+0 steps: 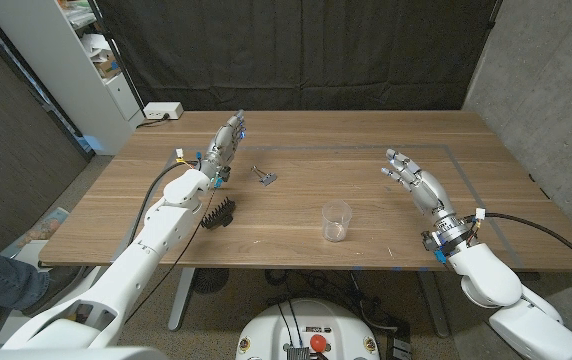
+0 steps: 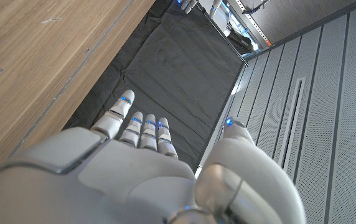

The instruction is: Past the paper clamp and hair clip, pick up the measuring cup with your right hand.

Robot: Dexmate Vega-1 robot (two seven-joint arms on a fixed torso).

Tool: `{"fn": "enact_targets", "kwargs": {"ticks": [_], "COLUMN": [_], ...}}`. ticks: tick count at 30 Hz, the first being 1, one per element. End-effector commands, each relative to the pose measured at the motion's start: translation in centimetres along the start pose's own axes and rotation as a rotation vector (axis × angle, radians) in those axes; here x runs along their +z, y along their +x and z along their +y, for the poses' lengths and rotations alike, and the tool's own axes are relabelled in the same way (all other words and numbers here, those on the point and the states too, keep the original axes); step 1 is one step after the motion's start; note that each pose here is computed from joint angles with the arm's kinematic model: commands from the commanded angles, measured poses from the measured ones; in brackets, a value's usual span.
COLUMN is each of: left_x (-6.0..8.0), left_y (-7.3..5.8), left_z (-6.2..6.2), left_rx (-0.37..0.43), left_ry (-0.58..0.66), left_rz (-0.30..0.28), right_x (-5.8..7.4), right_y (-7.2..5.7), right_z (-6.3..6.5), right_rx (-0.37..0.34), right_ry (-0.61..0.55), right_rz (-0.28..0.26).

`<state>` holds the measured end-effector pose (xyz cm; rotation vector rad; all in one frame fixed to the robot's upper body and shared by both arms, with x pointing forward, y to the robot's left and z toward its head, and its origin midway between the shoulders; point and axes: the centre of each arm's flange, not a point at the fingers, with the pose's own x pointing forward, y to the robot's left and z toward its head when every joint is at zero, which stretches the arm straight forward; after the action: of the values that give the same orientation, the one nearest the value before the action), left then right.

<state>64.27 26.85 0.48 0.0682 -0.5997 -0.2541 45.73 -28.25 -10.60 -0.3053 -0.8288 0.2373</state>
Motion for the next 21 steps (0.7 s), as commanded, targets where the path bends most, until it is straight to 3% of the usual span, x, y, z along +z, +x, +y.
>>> {"fn": "enact_targets", "kwargs": {"ticks": [1,21], "left_x": [0.2,0.2], "left_y": [-0.2,-0.7], "left_z": [-0.3,-0.6], "left_rx": [-0.006,0.001], "left_ry": [0.007,0.007], "left_rz": [0.002,0.003], "right_x": [0.6,1.4], "right_y": [-0.9,-2.1], "right_z": [0.7,1.6], "right_rx": [0.025,0.071], "right_ry": [-0.025,-0.103], "right_rz": [-0.006,-0.019]}}
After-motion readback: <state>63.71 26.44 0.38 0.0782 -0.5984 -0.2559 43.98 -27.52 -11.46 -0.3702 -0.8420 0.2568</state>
